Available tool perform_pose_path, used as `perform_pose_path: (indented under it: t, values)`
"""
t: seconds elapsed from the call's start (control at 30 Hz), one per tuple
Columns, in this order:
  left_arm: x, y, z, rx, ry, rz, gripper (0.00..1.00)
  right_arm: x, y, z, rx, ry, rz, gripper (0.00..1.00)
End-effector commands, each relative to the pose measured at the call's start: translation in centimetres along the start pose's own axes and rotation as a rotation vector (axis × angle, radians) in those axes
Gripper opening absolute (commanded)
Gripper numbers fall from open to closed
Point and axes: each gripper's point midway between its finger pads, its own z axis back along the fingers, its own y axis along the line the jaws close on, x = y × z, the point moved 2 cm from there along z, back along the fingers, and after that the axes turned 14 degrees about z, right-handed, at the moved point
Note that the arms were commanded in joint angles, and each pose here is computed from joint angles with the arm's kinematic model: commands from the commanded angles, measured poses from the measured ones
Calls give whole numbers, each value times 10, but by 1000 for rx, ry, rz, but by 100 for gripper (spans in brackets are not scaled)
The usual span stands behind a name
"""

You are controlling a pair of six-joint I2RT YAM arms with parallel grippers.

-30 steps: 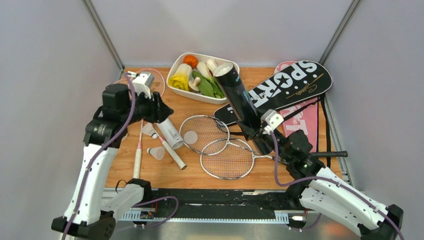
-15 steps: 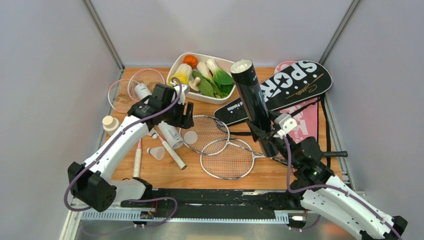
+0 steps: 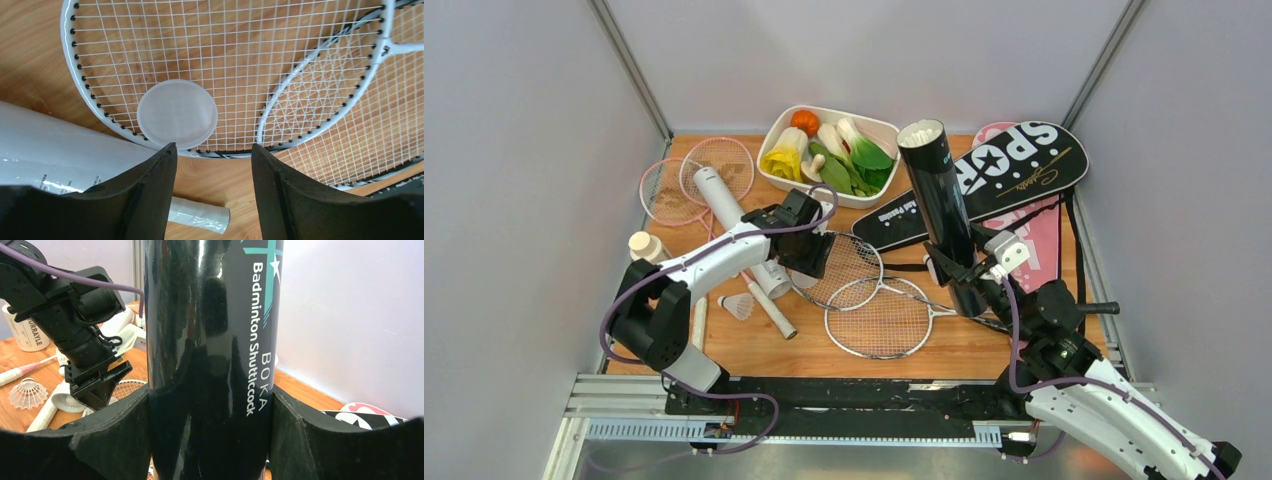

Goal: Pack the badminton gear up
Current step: Pick up the lid from the center of the board.

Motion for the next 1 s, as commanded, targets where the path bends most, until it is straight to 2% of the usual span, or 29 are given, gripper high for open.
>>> perform_pose_path:
  t: [0.0, 0.2, 0.3, 0.97]
  values:
    - [9, 2, -17, 22, -38, 16, 61, 24, -15, 2, -51, -69, -15, 46]
    - [5, 8, -35, 46, -14, 6, 51, 25, -16, 1, -57, -67, -11, 46]
    - [0, 9, -41, 42, 1, 5, 43, 23, -15, 1, -55, -63, -14, 46]
    - [-21, 5, -58, 46, 48, -13, 30, 17, -12, 0, -47, -47, -16, 46]
